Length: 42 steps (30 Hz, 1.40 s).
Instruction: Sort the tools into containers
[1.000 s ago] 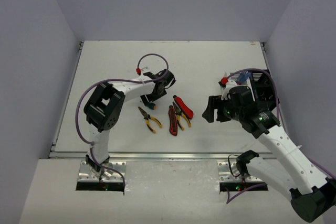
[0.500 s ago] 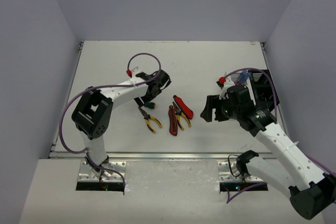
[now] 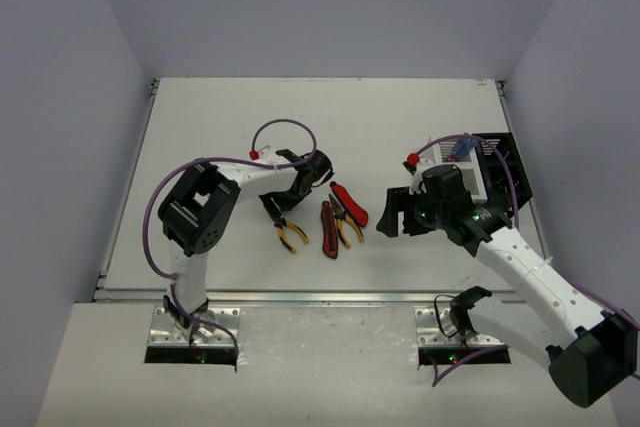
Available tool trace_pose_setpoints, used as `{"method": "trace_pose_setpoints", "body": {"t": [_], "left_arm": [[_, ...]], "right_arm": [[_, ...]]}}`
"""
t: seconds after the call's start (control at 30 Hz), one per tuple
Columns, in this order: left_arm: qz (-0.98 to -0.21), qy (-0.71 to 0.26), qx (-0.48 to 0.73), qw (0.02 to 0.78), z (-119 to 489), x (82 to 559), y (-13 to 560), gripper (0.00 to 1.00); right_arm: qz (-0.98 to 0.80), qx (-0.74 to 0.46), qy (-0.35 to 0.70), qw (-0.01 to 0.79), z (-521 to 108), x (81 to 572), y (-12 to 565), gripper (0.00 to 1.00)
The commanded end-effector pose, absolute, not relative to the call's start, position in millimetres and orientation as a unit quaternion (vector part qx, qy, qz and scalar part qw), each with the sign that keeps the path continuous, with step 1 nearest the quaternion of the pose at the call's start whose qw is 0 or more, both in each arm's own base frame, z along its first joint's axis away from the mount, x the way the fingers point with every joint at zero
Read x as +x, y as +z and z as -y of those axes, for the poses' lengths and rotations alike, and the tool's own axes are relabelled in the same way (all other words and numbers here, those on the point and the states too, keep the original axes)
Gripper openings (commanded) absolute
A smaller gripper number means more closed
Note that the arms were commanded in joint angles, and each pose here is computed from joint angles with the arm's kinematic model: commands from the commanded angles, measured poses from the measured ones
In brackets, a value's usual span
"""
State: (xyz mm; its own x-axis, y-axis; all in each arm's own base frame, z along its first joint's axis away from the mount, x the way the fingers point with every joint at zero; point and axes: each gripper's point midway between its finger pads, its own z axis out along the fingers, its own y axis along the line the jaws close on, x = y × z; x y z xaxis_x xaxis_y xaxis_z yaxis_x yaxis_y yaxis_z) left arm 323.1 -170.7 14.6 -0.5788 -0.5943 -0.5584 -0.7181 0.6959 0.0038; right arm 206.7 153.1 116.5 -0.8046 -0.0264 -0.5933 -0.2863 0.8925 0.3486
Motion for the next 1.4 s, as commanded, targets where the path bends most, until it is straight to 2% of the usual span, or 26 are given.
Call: {"method": "trace_pose_setpoints", "body": {"t": [0.0,0.23,0.33,0.47,0.73,1.37], "left_arm": [[-0.876,0.09,-0.372,0.294,183.6,343.4,22.9,0.64],[-0.887,0.084,-0.351,0.288,188.9,344.6,15.4,0.53],[-0.888,0.085,-0.347,0.29,187.2,343.2,17.4,0.57],[-0.889,0.082,-0.334,0.303,185.0,345.3,31.0,0.69],[-0.892,0.071,-0.304,0.328,189.2,357.9,43.0,0.67],[-0.901,0.054,-0.277,0.328,209.1,359.1,44.5,0.63]], "right_arm": [[-0.915,-0.09,0.235,0.316,-161.2,211.0,123.3,0.72],[-0.912,-0.086,0.237,0.322,-160.0,209.7,129.5,0.72],[-0.913,-0.084,0.236,0.321,-160.0,210.5,129.3,0.72],[-0.914,-0.085,0.24,0.316,-162.2,210.5,126.6,0.72],[-0.919,-0.086,0.24,0.302,-164.3,208.6,114.5,0.71],[-0.921,-0.09,0.237,0.297,-166.5,207.8,112.7,0.7]]}}
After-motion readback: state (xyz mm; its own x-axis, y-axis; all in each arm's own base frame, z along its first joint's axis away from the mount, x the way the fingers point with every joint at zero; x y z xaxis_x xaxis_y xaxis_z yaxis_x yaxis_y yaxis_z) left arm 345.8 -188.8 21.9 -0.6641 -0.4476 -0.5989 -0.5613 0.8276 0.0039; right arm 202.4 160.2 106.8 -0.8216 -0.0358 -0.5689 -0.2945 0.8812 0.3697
